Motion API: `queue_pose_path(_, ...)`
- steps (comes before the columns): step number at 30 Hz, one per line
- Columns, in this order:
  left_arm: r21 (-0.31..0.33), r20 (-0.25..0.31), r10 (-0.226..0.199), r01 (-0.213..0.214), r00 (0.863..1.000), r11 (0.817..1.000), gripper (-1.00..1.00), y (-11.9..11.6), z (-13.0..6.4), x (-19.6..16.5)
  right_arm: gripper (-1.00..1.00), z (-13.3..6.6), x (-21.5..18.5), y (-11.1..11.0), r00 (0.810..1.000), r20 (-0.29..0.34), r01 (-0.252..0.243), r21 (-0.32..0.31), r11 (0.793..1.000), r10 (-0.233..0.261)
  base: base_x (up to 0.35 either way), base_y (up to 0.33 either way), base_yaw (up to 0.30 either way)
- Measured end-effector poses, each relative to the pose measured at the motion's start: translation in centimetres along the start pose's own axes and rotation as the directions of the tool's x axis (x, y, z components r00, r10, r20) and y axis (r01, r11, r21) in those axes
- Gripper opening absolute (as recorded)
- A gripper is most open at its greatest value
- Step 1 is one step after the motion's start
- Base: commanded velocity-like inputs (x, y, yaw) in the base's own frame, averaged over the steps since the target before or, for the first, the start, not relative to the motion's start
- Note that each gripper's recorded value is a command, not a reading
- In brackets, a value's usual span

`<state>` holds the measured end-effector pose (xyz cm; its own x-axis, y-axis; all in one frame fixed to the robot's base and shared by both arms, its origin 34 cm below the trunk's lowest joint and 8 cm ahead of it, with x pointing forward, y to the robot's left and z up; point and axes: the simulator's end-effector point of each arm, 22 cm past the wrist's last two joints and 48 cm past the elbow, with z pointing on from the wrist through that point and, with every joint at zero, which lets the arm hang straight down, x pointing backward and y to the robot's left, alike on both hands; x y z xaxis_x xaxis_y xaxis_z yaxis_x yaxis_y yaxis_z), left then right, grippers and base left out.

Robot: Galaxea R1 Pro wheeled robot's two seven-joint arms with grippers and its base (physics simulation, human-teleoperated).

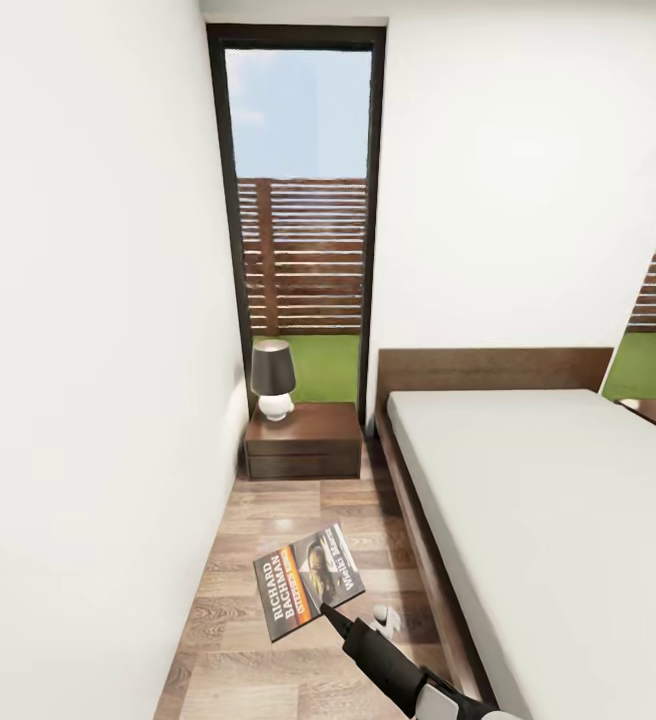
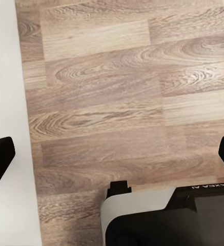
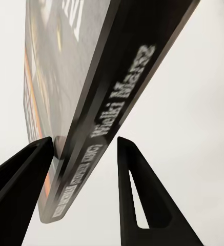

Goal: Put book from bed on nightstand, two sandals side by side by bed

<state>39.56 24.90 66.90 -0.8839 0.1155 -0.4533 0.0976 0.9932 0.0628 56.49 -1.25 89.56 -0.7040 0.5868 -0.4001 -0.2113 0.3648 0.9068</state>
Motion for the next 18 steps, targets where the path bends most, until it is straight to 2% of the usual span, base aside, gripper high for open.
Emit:
queue_pose_path(8,0.001,0.001,0.000,0.000,1.000,1.000,1.00,0.0,0.0,0.0,-1.00,0.0,0.2,0.0,1.000,-0.011,0.007,0.000,1.000,-0.007,0.105,0.000,0.000)
queue_pose_path(18,0.002,0.000,0.001,-0.001,1.000,1.000,1.00,-0.1,0.0,0.0,-1.00,0.0,1.1,0.0,0.998,-0.048,0.032,0.000,0.999,-0.032,0.215,0.000,0.000)
